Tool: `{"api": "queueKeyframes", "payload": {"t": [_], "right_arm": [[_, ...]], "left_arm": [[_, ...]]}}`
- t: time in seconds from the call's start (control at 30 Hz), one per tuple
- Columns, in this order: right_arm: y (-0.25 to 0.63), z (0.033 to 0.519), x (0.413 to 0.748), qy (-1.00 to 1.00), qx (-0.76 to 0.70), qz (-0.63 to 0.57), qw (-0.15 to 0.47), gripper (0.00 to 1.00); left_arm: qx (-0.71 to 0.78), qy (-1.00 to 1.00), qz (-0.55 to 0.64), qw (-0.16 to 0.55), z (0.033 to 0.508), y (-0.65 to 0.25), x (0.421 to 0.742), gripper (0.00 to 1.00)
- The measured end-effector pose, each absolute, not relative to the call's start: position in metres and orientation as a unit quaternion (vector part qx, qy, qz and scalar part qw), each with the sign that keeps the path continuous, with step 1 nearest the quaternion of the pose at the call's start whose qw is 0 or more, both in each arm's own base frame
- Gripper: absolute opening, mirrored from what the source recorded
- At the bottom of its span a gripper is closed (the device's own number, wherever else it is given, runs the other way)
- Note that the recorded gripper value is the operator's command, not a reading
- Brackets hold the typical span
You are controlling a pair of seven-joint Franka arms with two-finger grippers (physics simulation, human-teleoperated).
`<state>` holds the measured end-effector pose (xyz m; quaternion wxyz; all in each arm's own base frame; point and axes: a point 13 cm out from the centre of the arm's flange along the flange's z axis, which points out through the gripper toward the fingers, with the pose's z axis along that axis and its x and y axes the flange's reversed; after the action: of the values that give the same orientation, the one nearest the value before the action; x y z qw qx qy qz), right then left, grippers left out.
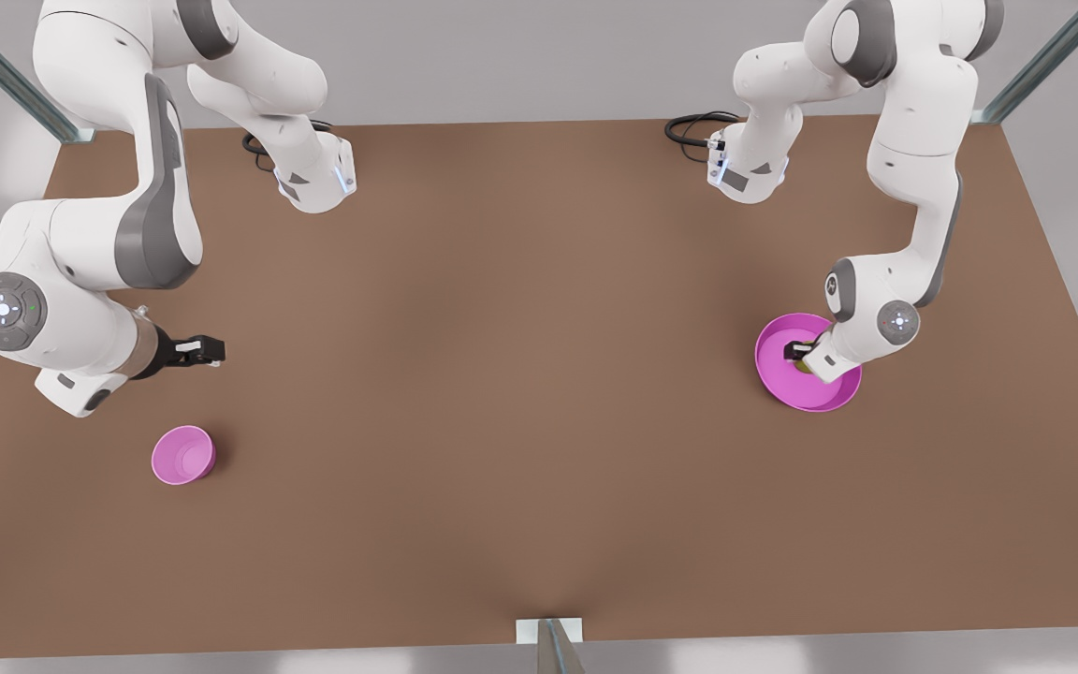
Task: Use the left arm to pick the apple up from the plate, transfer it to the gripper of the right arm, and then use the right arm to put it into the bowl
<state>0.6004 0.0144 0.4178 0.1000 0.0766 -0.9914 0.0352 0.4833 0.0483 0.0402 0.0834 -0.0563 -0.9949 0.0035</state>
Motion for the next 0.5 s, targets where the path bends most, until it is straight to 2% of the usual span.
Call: {"api": "queueKeyframes", "payload": {"t": [0.17, 0.33, 0.47, 0.5], "right_arm": [[0.014, 0.417, 0.600, -0.991, 0.077, 0.035, 0.101, 1.00], [0.015, 0.417, 0.600, -0.991, 0.077, 0.035, 0.101, 1.00], [0.036, 0.421, 0.603, -0.991, 0.092, 0.028, 0.094, 1.00], [0.060, 0.409, 0.606, -0.988, 0.113, 0.023, 0.099, 1.00]], "left_arm": [[-0.046, -0.995, 0.007, 0.084, 0.046, 0.046, 0.484, 0.72], [-0.042, -0.996, 0.007, 0.075, 0.078, 0.045, 0.500, 0.71], [-0.030, -0.998, 0.036, 0.046, 0.122, 0.011, 0.545, 0.69], [-0.034, -0.997, 0.048, 0.041, 0.134, -0.006, 0.555, 0.69]]}}
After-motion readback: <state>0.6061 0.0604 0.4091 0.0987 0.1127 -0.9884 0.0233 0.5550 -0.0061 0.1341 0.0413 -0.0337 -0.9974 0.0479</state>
